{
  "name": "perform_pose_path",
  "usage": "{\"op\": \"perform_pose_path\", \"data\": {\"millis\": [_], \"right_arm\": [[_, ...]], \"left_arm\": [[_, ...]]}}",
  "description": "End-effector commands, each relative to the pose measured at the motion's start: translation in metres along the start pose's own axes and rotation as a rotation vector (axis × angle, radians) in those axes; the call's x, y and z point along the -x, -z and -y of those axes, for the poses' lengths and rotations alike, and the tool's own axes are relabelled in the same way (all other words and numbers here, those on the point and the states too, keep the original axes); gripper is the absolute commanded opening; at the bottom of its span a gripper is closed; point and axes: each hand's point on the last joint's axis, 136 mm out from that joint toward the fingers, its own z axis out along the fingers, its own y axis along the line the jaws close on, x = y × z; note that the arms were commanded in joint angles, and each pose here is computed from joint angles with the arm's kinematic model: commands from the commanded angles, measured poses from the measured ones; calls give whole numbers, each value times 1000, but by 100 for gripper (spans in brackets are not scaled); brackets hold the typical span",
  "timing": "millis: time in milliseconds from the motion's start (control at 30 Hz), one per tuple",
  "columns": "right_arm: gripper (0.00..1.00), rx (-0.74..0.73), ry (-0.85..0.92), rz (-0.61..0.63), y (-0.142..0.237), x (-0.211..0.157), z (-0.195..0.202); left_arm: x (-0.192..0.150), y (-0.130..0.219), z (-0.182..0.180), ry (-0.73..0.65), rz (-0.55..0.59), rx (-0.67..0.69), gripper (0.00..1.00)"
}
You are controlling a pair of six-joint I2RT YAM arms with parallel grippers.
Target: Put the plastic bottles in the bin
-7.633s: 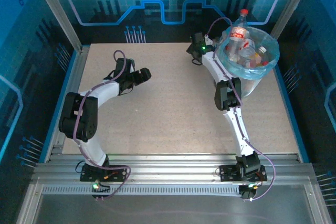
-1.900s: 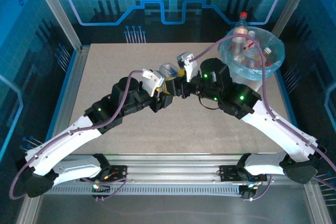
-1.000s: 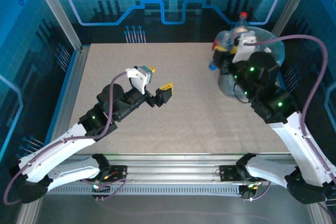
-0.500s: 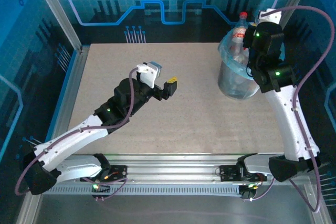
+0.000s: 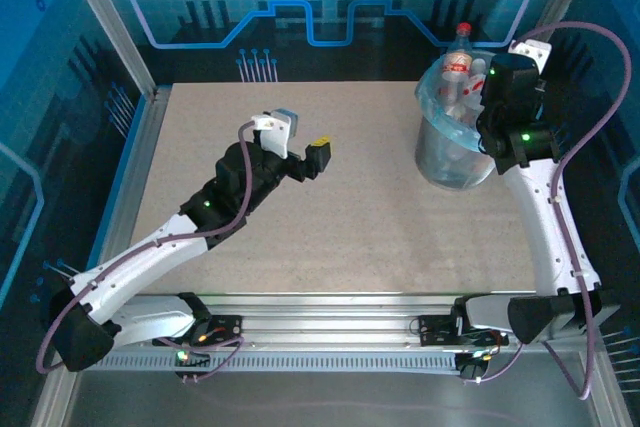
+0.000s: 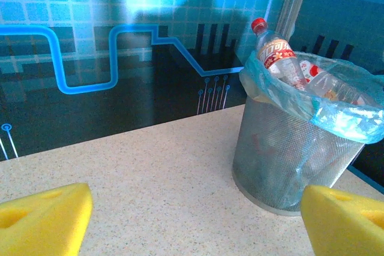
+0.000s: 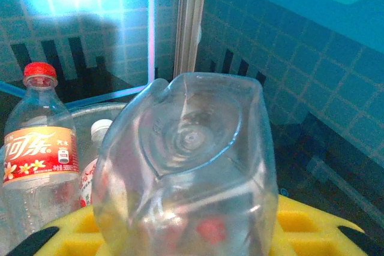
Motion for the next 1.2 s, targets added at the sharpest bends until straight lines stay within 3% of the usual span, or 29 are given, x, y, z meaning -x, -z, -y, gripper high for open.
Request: {"op": "perform_pose_path", "data": {"millis": [0, 200, 467, 733, 867, 1033, 1167], "right_arm": [[32, -44, -44, 9, 6, 0, 16], [48, -34, 1, -10, 2, -10, 13], [52, 26, 10, -99, -20, -39, -4], [52, 50, -131, -90, -38, -41, 4], [71, 28, -129, -125, -46, -44, 4], [69, 23, -133, -130, -50, -47, 5], [77, 17, -152, -154, -54, -56, 6]], "left_arm": [[2, -2, -5, 48, 22, 10, 90], [-3, -1, -8, 57, 4, 11, 90], [-3, 7, -13, 68, 5, 17, 90], [0, 11, -17, 74, 13, 27, 90], [2, 7, -15, 77, 10, 24, 90], [1, 2, -14, 94, 1, 21, 91], [-1, 1, -13, 116, 1, 16, 90]]}}
